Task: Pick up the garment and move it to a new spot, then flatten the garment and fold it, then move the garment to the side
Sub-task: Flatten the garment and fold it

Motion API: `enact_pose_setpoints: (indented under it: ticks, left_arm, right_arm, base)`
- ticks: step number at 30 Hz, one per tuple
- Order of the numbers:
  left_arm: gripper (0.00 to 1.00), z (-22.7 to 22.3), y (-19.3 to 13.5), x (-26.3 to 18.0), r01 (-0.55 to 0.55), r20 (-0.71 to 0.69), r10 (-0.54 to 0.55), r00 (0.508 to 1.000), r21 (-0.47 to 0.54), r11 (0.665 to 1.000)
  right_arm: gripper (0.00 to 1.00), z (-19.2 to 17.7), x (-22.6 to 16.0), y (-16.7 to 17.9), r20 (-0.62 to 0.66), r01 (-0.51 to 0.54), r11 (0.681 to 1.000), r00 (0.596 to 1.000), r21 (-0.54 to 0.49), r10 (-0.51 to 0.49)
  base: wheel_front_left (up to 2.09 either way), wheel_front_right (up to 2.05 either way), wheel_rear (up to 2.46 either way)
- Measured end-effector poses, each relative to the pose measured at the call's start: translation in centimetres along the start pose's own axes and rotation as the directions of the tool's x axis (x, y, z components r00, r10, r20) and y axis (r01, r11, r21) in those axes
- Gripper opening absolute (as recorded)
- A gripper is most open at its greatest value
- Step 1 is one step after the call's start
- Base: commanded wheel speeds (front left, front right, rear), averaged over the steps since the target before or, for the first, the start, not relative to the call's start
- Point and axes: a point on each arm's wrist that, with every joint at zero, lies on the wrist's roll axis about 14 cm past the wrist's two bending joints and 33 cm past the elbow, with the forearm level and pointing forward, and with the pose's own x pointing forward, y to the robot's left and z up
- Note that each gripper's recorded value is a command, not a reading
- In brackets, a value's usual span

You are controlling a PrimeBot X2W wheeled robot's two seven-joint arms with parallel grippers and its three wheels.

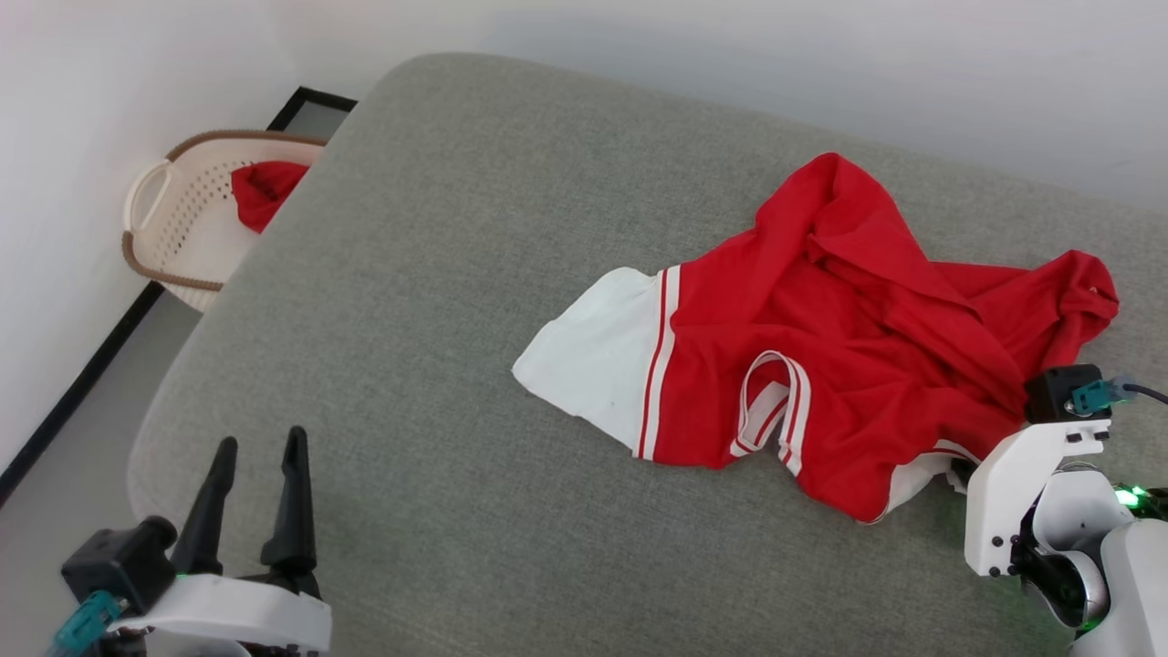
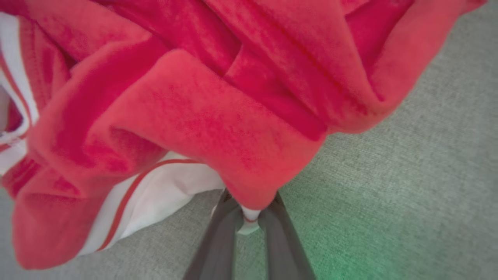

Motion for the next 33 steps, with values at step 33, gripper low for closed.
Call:
enact_pose_setpoints:
  ticks: [33]
  left_arm:
    - [1.0,0.9,-2.9,-2.2,0.151,0.089,-0.143,0.986,-0.079,0.985]
  right_arm:
    - [0.0,0.2,-16.2,-12.5,0.156,0.365,0.925,0.912,0.105,-0.378]
  base:
    - [0.0,0.0,0.0]
